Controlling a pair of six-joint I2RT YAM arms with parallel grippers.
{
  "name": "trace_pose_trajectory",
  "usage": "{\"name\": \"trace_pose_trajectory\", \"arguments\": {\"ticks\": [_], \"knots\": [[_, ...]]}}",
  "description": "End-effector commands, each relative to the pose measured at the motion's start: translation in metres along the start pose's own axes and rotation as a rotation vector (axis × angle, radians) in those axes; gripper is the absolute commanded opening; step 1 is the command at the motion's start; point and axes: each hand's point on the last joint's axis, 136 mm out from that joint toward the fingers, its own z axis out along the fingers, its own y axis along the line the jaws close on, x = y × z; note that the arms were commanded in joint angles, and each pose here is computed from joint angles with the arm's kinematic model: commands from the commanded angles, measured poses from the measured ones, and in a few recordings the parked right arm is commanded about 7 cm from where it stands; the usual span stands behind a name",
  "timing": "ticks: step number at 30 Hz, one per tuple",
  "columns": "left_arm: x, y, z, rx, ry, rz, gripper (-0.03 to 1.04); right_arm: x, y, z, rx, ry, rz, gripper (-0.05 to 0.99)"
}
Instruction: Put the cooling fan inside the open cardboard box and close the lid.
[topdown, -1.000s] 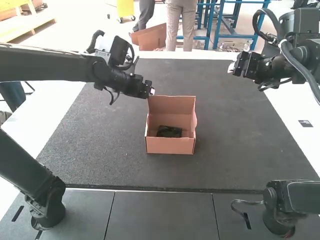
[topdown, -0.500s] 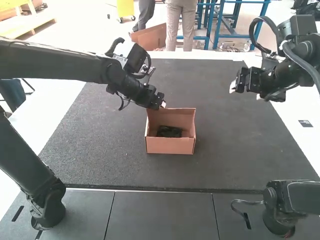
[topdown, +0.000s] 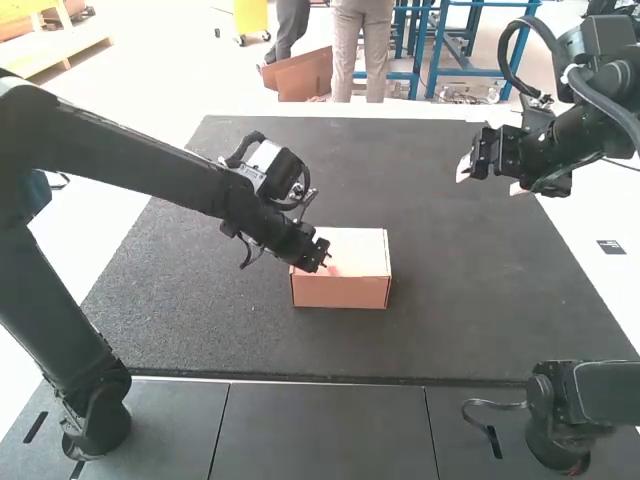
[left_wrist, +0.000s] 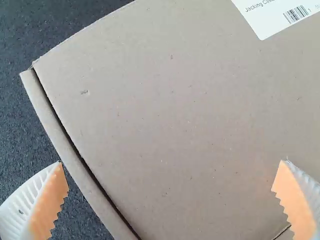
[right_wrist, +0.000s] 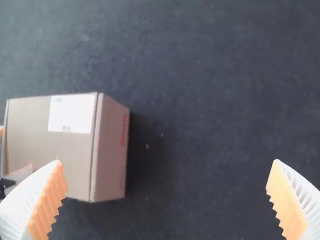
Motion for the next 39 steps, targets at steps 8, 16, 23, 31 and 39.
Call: {"name": "trace_pose_trajectory", "arguments": {"ticks": [8,16,23,31,39], "knots": [[-0.019,0.006,-0.014,-0.026,0.0,0.028,0.97,-0.004,0.001,-0.002,-0.014,-0.008,0.002,0.91],[-0.131,0.027,-0.13,-0.057,-0.313,-0.027,0.97,-0.002,0.001,0.006,-0.02,-0.022,-0.009,0.91],[-0.122,0.045,-0.158,-0.072,-0.39,-0.069,0.97,-0.04,0.007,-0.003,-0.057,-0.293,-0.079,0.91],[-0.133,0.043,-0.22,-0.078,-0.864,0.002,0.97,-0.079,0.007,-0.037,-0.027,-0.673,-0.171,0.91],[-0.082,0.07,-0.239,-0.239,-0.98,-0.044,0.97,-0.064,-0.003,-0.036,0.035,-0.805,-0.265,0.91]]}}
